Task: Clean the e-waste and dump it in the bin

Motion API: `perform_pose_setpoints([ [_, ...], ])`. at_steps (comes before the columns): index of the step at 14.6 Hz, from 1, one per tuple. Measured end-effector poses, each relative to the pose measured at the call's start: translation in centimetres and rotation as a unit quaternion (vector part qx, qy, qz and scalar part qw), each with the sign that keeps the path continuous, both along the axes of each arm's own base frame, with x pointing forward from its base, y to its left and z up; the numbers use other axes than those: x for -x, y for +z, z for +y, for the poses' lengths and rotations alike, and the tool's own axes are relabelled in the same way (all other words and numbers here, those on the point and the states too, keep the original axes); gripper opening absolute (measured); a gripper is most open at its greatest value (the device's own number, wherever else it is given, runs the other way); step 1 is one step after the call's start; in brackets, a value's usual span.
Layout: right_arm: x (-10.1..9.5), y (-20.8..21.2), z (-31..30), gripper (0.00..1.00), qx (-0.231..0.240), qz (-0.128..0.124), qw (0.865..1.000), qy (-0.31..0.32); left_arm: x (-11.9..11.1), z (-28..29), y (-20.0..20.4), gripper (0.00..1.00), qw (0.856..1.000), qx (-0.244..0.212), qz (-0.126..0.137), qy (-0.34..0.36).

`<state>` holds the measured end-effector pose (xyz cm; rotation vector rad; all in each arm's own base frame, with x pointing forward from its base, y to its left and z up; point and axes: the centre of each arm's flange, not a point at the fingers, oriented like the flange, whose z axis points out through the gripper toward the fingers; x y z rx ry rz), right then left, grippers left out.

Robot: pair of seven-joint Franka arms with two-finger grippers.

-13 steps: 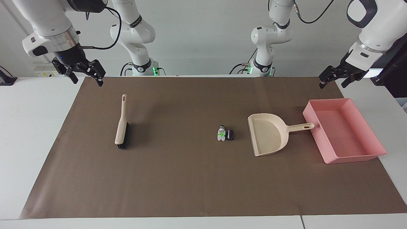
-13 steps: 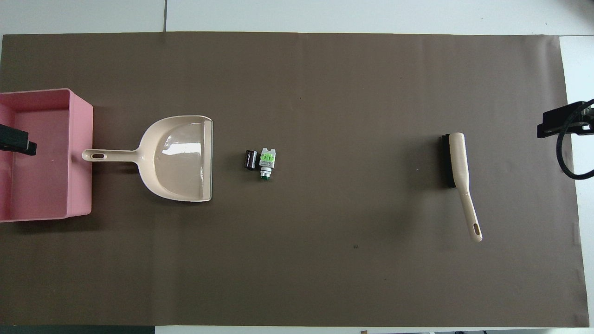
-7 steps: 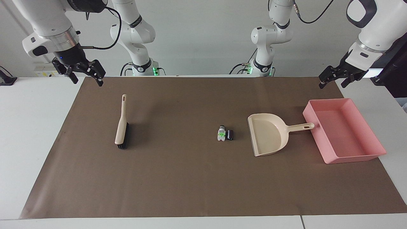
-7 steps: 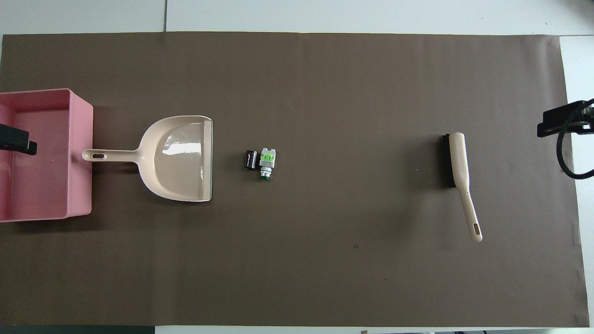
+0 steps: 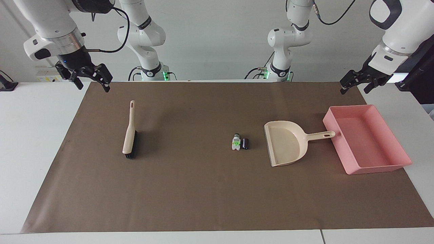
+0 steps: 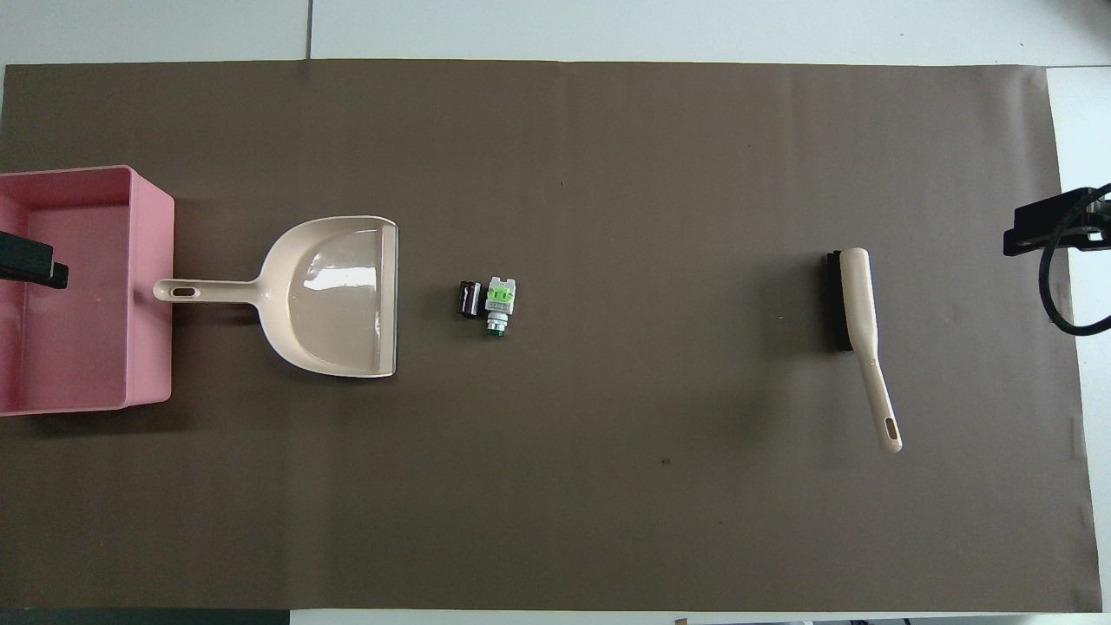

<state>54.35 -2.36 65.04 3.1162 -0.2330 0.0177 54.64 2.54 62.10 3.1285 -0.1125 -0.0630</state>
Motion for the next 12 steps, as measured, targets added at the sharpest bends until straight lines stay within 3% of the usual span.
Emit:
perform_pose_setpoints([
  [3,0.0,-0.2,0.1,1.00,0.000,0.002,1.000,0.001,-0.2,-0.1,0.1,0.99,0.994,0.003,-0.008,-0.109],
  [5,0.0,-1.2,0.1,1.00,-0.001,0.011,1.000,0.001,-0.2,-0.3,0.0,0.99,0.980,0.006,-0.010,-0.196],
  [9,0.5,-7.3,0.4,1.00,0.000,0.006,1.000,0.005,0.1,-1.9,-1.1,1.00,0.923,0.017,0.001,-0.385],
  [12,2.4,-13.0,1.7,1.00,-0.007,0.025,0.999,0.037,0.8,-3.0,-2.5,1.00,0.876,0.021,0.001,-0.482],
])
